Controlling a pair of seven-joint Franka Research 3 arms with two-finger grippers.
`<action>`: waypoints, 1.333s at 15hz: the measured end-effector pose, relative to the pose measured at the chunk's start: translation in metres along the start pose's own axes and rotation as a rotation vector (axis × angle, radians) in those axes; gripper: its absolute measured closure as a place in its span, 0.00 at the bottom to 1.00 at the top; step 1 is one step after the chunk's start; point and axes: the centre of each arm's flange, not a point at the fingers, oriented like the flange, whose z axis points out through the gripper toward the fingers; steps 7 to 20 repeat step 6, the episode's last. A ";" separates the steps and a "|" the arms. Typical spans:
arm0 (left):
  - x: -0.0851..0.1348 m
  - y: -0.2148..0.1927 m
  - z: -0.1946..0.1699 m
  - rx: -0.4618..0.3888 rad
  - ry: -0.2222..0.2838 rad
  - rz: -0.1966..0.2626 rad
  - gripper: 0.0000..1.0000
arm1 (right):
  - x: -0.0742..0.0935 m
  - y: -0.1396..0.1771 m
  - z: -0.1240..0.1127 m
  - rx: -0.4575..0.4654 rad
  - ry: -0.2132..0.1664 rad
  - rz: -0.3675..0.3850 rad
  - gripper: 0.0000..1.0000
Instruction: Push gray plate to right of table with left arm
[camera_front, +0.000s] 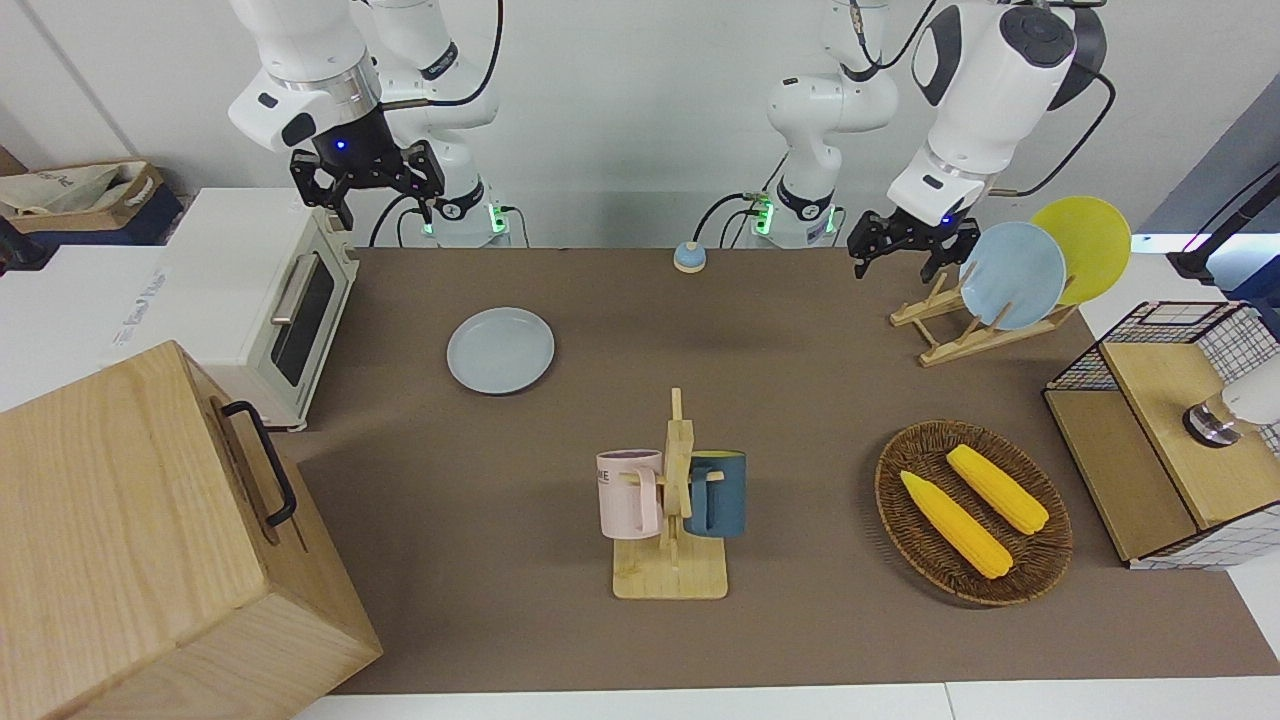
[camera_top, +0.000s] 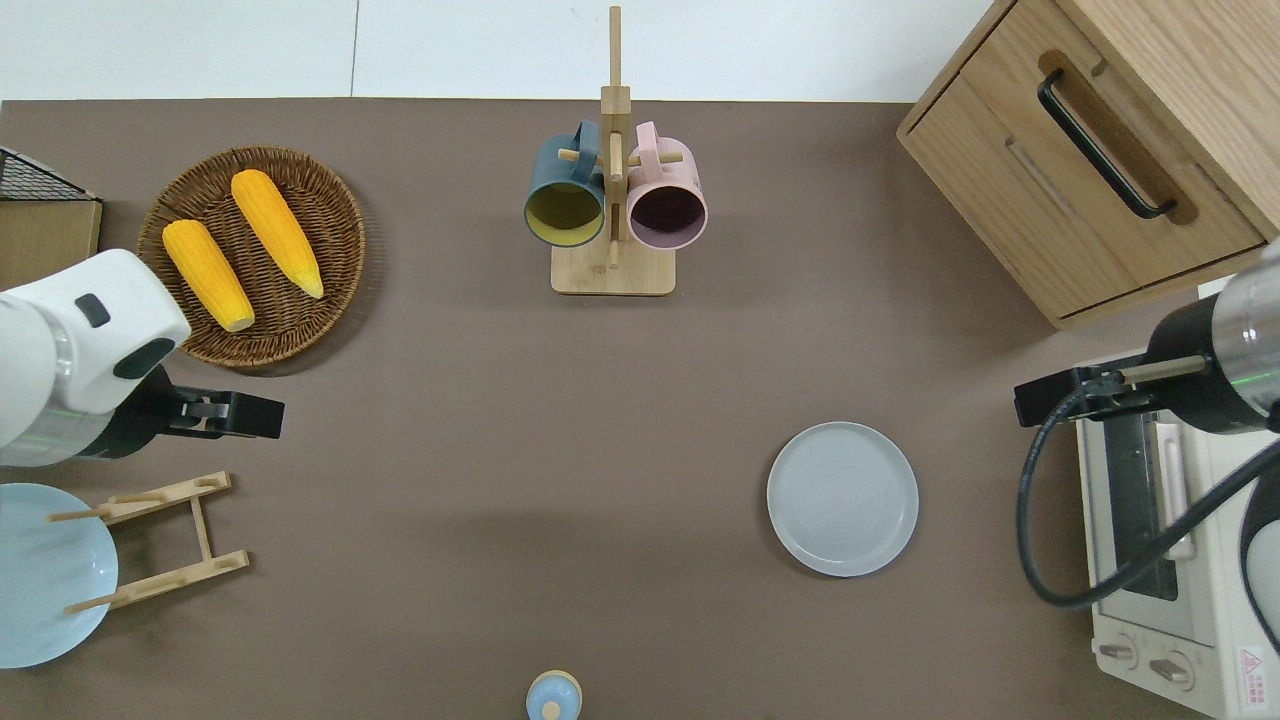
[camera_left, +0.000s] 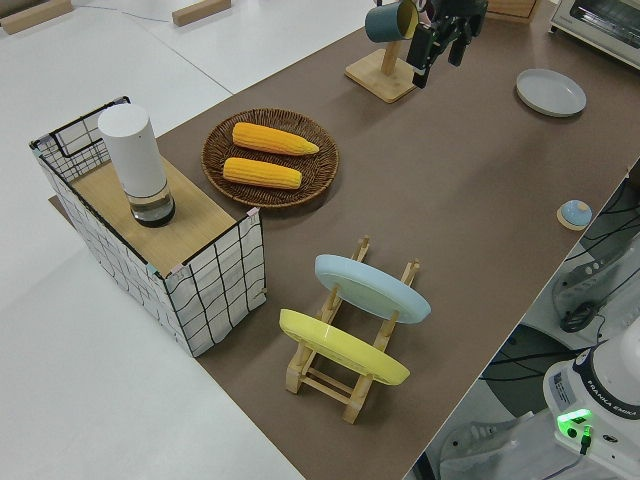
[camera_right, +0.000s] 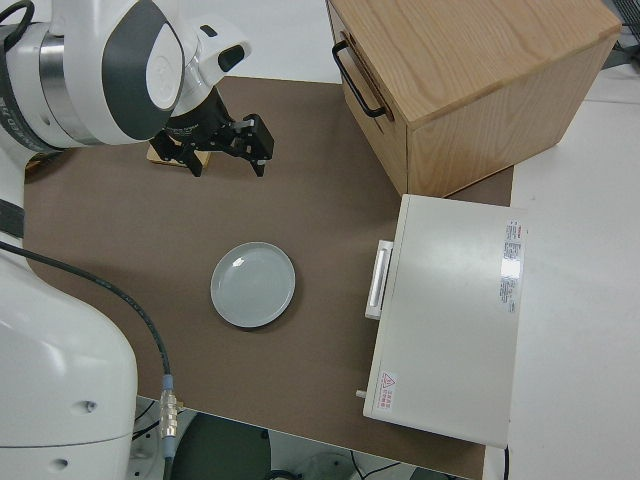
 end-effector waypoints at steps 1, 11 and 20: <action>-0.001 -0.005 -0.009 0.000 0.008 0.016 0.00 | 0.000 0.000 0.000 0.000 0.000 0.000 0.01; -0.004 -0.030 -0.033 -0.003 0.031 0.044 0.00 | 0.000 0.000 0.000 0.000 0.000 0.000 0.01; -0.004 -0.030 -0.033 -0.003 0.031 0.044 0.00 | 0.000 0.000 0.000 0.000 0.000 0.000 0.01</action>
